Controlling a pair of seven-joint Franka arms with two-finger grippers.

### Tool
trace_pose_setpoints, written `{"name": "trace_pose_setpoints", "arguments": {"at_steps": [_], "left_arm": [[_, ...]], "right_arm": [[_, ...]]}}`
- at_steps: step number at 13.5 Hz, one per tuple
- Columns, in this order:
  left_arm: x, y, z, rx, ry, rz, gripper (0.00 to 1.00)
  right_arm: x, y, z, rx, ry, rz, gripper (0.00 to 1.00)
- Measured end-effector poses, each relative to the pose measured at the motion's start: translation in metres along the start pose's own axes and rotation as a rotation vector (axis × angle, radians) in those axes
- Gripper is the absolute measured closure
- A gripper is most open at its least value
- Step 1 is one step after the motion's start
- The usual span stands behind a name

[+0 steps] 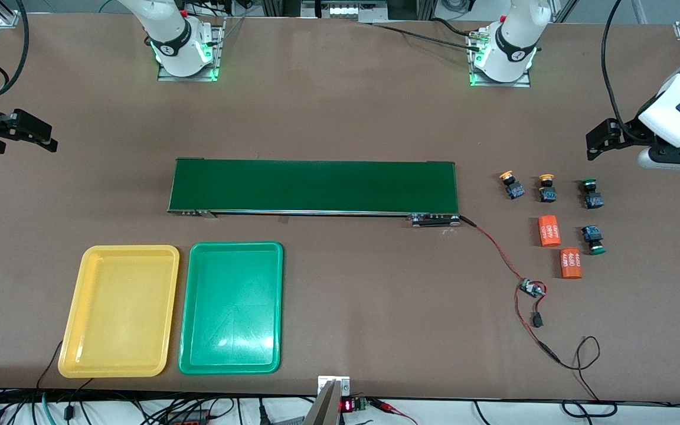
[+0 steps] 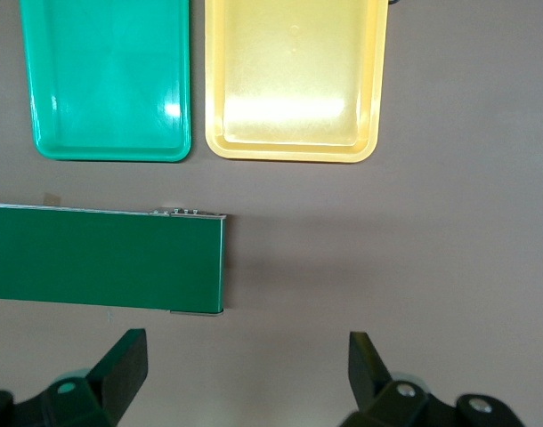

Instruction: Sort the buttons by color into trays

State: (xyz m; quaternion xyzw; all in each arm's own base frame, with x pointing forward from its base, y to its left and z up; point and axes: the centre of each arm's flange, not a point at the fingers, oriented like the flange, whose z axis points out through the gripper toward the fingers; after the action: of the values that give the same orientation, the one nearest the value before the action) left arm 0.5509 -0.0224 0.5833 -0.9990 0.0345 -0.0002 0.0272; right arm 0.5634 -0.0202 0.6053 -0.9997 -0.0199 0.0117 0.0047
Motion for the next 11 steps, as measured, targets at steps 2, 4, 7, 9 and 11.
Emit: {"name": "trace_pose_setpoints", "arguments": {"at_steps": [2, 4, 7, 9, 11], "left_arm": [[-0.001, 0.0, 0.001, 0.0, -0.012, 0.0, 0.0], [-0.002, 0.0, 0.001, 0.0, -0.014, 0.0, 0.0], [-0.001, 0.0, 0.0, 0.0, -0.013, 0.001, 0.0], [-0.002, 0.001, 0.001, 0.0, -0.021, 0.001, 0.0], [-0.002, 0.001, 0.005, -0.001, -0.041, 0.002, 0.0]], "right_arm": [[0.001, -0.008, 0.0, 0.0, 0.002, -0.014, 0.0], [0.001, -0.02, -0.001, -0.001, 0.004, -0.033, 0.0], [0.0, -0.021, -0.002, -0.001, 0.006, -0.034, 0.0], [0.001, -0.019, -0.002, -0.001, 0.011, -0.029, 0.0], [0.001, -0.014, -0.001, -0.001, 0.013, -0.022, 0.0]]}}
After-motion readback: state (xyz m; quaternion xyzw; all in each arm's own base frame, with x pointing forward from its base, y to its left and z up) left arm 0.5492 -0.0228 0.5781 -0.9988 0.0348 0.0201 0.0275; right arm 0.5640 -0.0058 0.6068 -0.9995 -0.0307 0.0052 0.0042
